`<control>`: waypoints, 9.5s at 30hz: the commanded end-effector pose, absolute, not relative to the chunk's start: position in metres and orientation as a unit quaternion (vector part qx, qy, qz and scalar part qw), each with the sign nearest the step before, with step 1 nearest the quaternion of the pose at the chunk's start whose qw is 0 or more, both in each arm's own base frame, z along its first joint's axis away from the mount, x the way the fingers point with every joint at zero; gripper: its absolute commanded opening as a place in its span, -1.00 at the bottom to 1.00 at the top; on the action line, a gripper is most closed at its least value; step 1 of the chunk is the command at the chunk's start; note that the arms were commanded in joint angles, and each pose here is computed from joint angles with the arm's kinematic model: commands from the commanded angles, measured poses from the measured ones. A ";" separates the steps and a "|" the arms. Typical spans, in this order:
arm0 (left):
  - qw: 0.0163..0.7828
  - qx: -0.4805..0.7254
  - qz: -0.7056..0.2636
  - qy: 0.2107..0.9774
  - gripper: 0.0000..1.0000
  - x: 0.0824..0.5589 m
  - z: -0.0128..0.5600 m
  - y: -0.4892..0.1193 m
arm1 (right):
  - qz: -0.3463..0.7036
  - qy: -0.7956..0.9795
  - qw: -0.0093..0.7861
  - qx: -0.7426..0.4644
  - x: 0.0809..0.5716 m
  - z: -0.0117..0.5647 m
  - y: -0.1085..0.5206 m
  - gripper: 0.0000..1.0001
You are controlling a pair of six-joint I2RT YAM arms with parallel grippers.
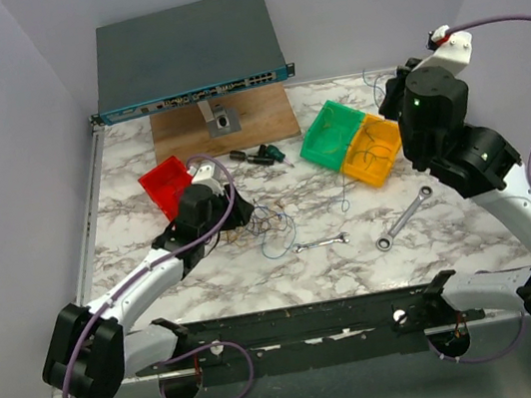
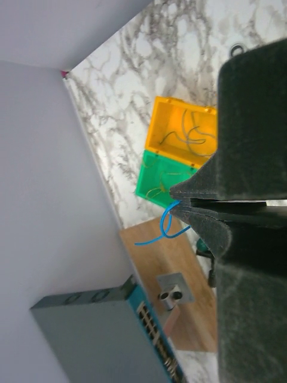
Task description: Untangle the cables
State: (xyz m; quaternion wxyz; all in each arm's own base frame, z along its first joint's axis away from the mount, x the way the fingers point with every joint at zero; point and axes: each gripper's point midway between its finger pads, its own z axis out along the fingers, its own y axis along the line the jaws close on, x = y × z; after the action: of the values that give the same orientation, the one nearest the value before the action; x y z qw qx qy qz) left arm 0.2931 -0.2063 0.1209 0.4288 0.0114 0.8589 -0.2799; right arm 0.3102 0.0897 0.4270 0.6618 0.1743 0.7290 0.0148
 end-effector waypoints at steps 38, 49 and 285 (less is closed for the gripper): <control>0.454 0.022 -0.282 0.845 0.07 0.293 0.134 -0.206 | -0.101 0.847 0.468 0.233 0.408 0.180 0.038 -0.99; 0.455 0.021 -0.283 0.844 0.07 0.293 0.135 -0.206 | -0.136 0.824 0.466 0.292 0.385 0.179 0.008 -0.99; 0.417 0.044 -0.251 0.873 -1.00 0.279 0.099 -0.204 | -0.176 0.879 0.365 0.253 0.440 0.040 -0.002 -0.99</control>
State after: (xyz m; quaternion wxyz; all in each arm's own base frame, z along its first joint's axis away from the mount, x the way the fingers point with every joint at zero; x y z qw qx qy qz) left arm 0.2792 -0.2030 0.0954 0.4050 0.0345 0.8785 -0.2511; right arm 0.4295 0.0019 0.0451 0.3456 0.2066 0.8973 -0.1811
